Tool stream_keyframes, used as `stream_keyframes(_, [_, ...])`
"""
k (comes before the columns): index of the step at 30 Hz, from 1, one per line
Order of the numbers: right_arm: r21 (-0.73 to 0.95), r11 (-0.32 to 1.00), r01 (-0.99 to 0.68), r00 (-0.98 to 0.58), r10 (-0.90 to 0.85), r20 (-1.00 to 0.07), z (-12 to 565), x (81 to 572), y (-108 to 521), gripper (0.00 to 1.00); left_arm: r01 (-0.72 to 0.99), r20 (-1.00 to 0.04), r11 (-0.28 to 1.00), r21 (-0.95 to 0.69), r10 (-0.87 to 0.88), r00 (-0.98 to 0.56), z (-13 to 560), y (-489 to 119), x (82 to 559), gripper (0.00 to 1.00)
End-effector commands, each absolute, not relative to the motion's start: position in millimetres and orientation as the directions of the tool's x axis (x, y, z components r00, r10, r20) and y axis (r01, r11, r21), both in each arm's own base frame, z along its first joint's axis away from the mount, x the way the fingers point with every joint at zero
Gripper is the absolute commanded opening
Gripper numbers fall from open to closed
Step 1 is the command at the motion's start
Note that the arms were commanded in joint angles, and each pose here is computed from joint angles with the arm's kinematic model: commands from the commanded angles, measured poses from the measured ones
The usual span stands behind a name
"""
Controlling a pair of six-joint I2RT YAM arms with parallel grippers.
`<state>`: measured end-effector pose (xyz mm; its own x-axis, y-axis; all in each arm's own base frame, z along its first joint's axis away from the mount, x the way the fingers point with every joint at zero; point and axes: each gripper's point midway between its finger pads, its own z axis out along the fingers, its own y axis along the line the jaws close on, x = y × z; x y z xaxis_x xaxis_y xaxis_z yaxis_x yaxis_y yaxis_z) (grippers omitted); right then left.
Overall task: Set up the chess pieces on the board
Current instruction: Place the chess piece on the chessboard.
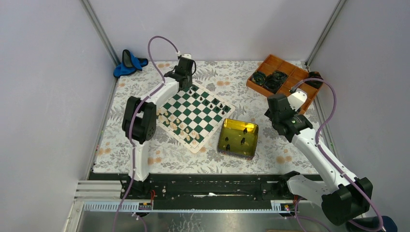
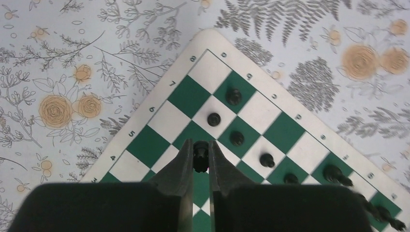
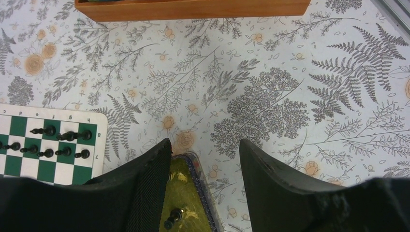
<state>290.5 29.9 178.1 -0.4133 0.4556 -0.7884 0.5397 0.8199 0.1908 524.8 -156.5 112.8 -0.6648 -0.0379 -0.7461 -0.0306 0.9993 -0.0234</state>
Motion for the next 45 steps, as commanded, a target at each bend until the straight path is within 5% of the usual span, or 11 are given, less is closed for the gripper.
stream_keyframes(1, [0.214, 0.821, 0.529, -0.394, 0.461, -0.795, 181.3, 288.0, 28.2, 0.60, -0.090, -0.805, 0.991, -0.094, -0.129, -0.580, 127.6, -143.8, 560.7, 0.00])
stream_keyframes(18, [0.194, 0.824, 0.533, -0.422, 0.457, -0.783, 164.3, 286.5, 29.3, 0.60, -0.086, -0.785, 0.982, -0.166, -0.185, -0.591, 99.5, -137.8, 606.5, 0.00])
stream_keyframes(45, [0.145, 0.835, 0.531, -0.443, 0.419, -0.792, 160.6, 292.8, 27.7, 0.60, -0.069, -0.735, 0.977, -0.202, -0.198, -0.649, 54.6, -151.5, 611.6, 0.00])
